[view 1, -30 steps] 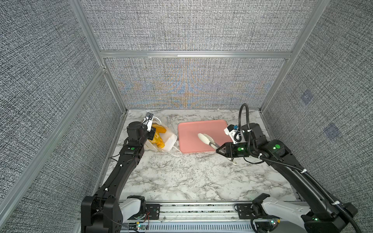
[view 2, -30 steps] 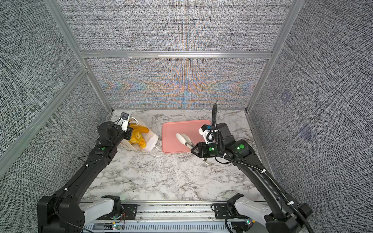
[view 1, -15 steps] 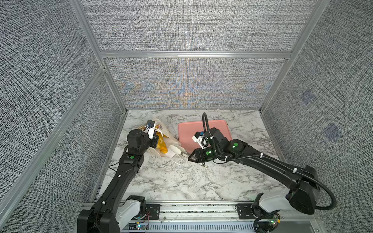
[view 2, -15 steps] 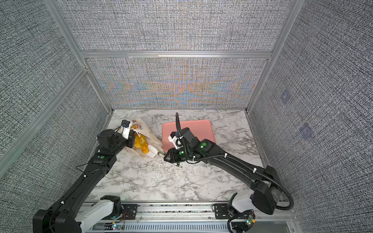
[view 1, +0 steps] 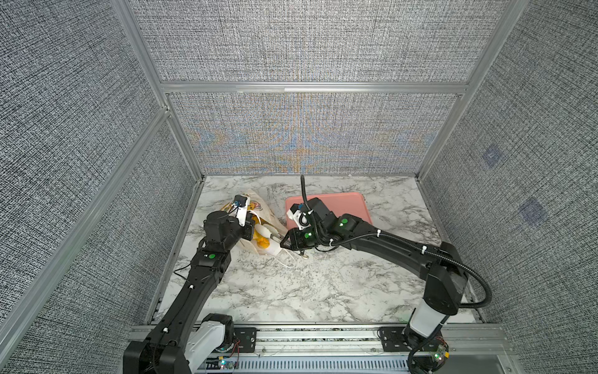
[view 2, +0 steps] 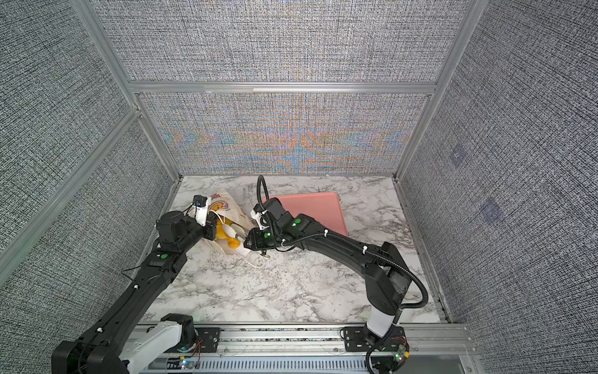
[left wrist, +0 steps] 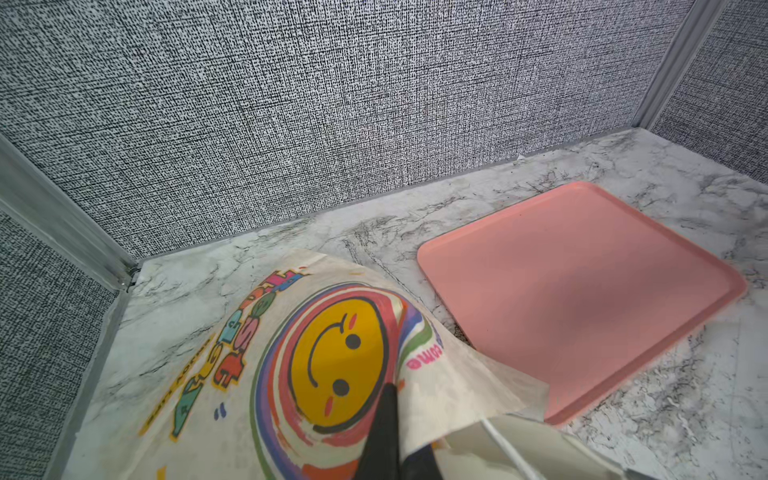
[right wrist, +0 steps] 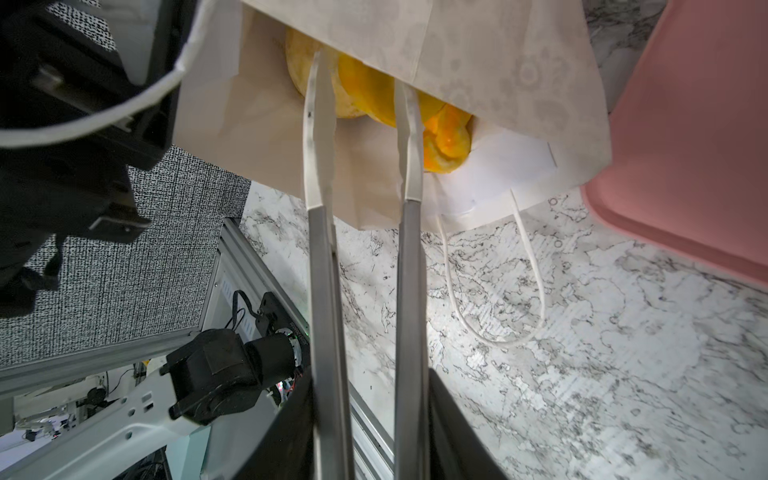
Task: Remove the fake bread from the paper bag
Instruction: 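Tip the bag over with the left gripper while the right brings tongs near, then insert the tongs into the bag opening and pinch a yellow bread piece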
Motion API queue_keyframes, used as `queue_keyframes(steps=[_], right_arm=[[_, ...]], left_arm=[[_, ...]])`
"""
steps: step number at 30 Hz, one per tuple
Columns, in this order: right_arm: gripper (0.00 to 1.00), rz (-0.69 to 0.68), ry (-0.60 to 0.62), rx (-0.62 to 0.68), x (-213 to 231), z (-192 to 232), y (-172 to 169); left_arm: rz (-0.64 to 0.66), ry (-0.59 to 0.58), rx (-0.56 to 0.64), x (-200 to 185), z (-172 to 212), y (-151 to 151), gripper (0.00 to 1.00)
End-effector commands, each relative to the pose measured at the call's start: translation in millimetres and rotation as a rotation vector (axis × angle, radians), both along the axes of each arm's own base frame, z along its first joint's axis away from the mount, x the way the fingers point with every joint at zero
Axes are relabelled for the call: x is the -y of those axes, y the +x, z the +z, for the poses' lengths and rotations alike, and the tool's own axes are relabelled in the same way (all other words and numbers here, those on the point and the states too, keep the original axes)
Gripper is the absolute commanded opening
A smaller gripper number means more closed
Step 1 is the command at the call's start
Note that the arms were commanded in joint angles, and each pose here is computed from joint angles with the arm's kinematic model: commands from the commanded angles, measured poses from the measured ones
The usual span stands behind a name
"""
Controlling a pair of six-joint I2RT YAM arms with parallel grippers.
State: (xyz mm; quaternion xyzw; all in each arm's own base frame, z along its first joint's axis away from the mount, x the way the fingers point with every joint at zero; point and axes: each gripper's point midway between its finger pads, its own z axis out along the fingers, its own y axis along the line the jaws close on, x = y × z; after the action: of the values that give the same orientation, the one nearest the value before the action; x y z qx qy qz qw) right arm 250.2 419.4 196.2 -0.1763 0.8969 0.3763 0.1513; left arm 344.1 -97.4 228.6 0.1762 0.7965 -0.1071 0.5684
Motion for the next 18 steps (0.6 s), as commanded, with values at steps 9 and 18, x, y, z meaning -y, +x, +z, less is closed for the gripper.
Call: queue_keyframes(steps=[9, 18], right_arm=[[0.4, -0.032, -0.077, 0.025, -1, -7, -9], [0.42, -0.064, -0.123, 0.054, -10, -6, 7]], left_arm=[[0.002, -0.087, -0.012, 6, 5, 5, 0.0], [-0.004, -0.098, -0.018, 7, 3, 3, 0.0]])
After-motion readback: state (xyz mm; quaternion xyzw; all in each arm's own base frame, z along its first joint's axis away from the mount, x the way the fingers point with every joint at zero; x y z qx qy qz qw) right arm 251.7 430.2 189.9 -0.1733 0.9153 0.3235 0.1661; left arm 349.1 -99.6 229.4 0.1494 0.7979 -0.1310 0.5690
